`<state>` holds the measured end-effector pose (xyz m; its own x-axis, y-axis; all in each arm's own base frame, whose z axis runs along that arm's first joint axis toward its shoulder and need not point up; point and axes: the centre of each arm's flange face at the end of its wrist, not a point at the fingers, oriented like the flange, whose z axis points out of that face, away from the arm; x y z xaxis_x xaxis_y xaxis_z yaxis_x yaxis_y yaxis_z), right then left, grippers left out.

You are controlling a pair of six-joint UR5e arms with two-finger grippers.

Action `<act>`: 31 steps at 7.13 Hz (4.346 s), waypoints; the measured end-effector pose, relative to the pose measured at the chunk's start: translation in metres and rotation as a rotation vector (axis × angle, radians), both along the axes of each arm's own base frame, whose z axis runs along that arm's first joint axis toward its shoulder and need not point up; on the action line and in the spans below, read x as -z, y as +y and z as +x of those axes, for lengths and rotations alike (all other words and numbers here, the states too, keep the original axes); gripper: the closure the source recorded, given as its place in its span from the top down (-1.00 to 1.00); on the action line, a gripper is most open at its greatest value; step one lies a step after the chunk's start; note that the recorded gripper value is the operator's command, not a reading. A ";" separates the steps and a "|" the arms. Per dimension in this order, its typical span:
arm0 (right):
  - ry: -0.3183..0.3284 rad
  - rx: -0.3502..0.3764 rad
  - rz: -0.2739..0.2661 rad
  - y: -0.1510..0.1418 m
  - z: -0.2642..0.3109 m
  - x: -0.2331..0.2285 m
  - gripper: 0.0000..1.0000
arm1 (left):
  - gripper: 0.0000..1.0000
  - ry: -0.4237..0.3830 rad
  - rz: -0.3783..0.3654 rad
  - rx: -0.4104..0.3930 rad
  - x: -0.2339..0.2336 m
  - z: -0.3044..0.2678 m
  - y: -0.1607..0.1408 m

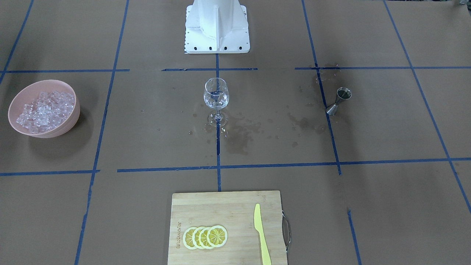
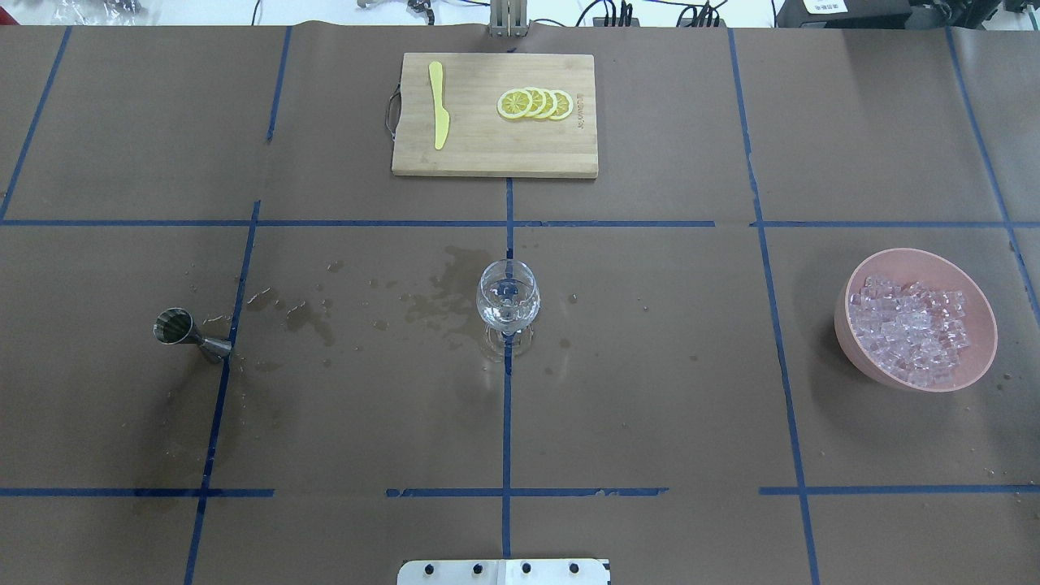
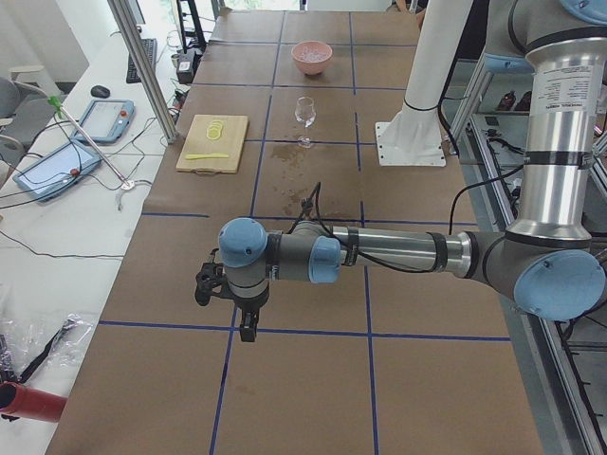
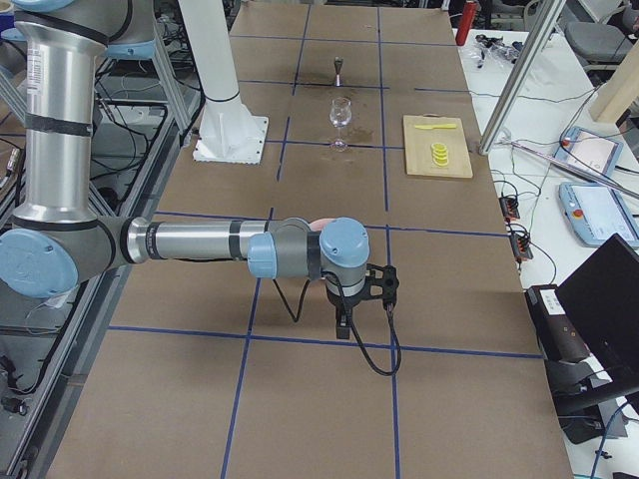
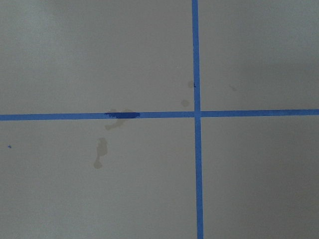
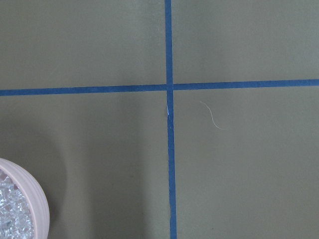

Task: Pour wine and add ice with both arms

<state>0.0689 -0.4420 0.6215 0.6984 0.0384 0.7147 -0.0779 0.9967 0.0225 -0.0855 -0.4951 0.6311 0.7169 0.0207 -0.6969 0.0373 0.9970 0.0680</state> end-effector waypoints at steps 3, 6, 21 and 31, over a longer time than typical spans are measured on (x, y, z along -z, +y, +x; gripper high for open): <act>0.000 -0.001 0.003 0.000 0.000 0.001 1.00 | 1.00 0.000 0.011 0.000 0.005 0.000 -0.001; 0.000 -0.001 0.005 0.000 0.000 0.003 1.00 | 1.00 -0.005 0.163 0.001 0.085 0.001 0.000; -0.024 -0.052 -0.015 -0.022 -0.005 0.024 1.00 | 0.99 0.163 0.189 0.285 0.260 0.281 0.192; -0.070 -0.149 -0.032 0.003 -0.051 0.132 1.00 | 0.93 0.002 0.389 0.616 0.193 0.429 0.276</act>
